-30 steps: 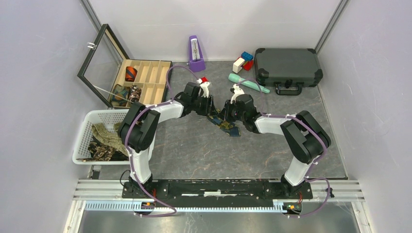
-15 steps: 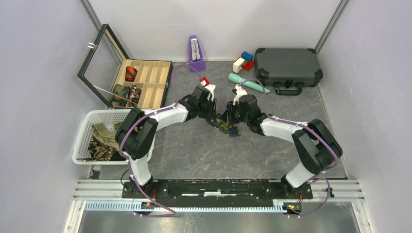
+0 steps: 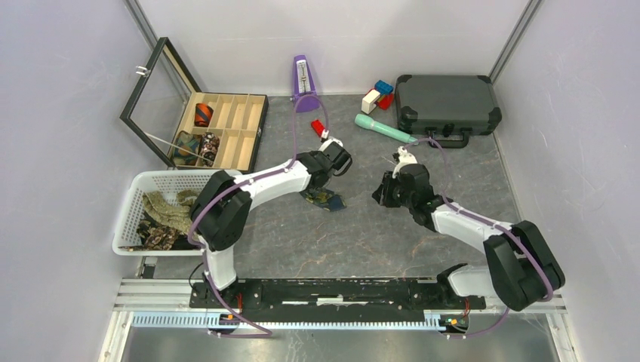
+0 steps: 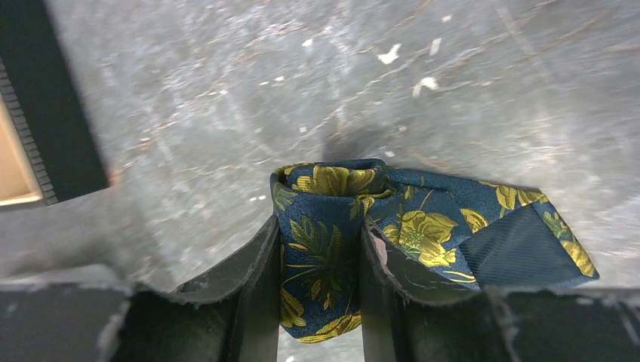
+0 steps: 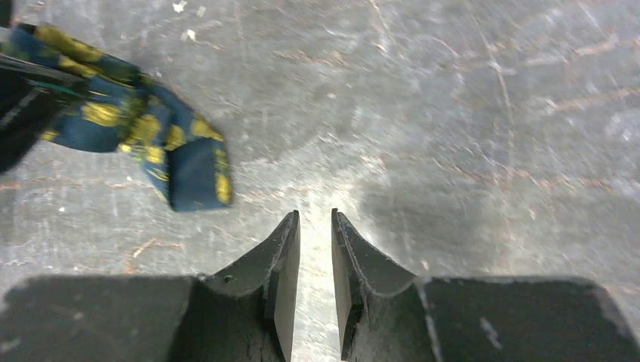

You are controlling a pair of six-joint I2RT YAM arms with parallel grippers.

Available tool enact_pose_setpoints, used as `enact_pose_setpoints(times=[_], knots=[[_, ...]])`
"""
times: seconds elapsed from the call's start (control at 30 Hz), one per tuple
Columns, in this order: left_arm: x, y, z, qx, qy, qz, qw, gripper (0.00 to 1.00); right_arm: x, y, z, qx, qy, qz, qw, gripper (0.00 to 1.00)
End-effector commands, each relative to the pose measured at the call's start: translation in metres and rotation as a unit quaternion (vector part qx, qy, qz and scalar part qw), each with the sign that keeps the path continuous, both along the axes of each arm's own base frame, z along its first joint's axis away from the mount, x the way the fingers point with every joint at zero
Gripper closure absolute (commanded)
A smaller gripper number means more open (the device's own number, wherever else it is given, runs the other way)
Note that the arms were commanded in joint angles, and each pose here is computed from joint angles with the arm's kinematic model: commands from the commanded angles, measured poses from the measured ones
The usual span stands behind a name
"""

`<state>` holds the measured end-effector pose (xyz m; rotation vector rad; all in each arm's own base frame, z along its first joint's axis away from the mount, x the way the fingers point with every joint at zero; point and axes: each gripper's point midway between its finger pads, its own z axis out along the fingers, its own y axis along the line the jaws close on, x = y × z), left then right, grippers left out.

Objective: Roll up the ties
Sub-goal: Roll the tie at the center of the board.

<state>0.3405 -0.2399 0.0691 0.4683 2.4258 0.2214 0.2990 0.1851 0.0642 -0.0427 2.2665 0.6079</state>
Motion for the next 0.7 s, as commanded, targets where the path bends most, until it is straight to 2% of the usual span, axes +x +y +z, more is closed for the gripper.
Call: enact_pose_setpoints(times=[0.0,0.2,0.3,0.47,0.67], knots=[[-0.001,0.041,0.015,0.165,-0.028,0.020,0.986,0.71,-0.004,-0.016,0.001,-0.002,-0.012,-0.015,1.000,0.72],[-0.004,0.056,0.024,0.279,-0.065,0.043,0.957,0.72,-0.009,-0.025,-0.002,0.008,-0.012,-0.022,1.000,0.72],[-0.008,0.056,0.024,0.317,-0.078,0.048,0.944,0.72,-0.011,-0.027,-0.001,0.013,-0.013,-0.024,1.000,0.72],[-0.019,0.046,0.009,0.330,-0.076,0.040,0.940,0.72,-0.015,-0.031,0.000,0.015,-0.016,-0.028,0.999,0.72],[-0.042,0.032,-0.014,0.308,-0.060,0.031,0.949,0.72,-0.019,-0.036,0.002,0.016,-0.021,-0.032,0.999,0.72]])
